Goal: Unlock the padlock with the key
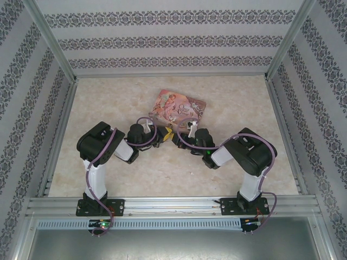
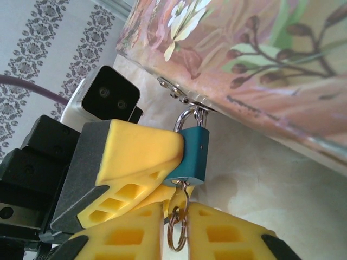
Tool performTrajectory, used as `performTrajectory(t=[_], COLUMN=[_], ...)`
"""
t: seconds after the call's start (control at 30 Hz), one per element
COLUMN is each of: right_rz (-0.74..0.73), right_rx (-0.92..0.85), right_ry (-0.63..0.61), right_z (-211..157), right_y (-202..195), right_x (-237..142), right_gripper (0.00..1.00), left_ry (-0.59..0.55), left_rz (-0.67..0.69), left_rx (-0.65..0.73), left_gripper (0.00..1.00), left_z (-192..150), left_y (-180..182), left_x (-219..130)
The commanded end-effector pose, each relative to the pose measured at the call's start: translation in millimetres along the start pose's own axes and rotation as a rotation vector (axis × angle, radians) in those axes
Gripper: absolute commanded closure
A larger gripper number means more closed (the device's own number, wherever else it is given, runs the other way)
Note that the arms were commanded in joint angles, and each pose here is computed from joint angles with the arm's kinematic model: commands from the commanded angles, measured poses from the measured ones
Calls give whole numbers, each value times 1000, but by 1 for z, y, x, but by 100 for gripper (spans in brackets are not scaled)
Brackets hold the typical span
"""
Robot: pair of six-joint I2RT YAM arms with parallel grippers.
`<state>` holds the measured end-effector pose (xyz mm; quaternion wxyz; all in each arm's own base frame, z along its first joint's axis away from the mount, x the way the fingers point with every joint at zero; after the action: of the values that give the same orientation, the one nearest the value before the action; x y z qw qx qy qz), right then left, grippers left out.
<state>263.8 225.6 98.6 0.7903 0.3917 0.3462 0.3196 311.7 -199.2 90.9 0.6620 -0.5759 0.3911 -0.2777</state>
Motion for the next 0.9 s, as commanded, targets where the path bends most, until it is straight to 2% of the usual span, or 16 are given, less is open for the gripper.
performTrajectory(t=[0.0,0.17,0.33,0.6,0.73,0.8,0.87], right_rz=[27,-27,-100,-174,-187,-201,-227], right_rx=[-53,-140,-336,-881,-1188,-1330,-1428], right_ry=[-43,-63,-66,-23,16,35,37], right_z=[8,8,9,5,-4,-7,-5], right_y=[10,11,27,75,86,88,90], right_x=[-11,-29,-48,-64,-65,-65,-65], right_gripper=[77,70,63,62,62,58,58], left_ry=[-11,0,-7,-16,3,9,2], left_rz=[-25,14,84,132,107,104,103], left_rx=[17,-13,-53,-112,-127,-138,-155], left_gripper=[91,91,93,99,99,99,99], left_z=[-3,-10,-16,-27,-34,-38,-42], left_y=[-16,-23,-29,-40,-48,-50,-50], left_x=[-2,-4,-11,-20,-20,-20,-23])
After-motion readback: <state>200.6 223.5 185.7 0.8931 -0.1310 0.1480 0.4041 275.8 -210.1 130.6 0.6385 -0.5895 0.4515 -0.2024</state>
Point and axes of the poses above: each hand's point on the last joint's axis, 136 mm out from that joint toward the fingers, its own x axis out along the fingers, its own y axis along the line the jaws close on, z = x × y, the point moved 9 cm from there along -x, back along the fingers, and after that the axes turned 4 degrees about x, right-handed, at the moved point
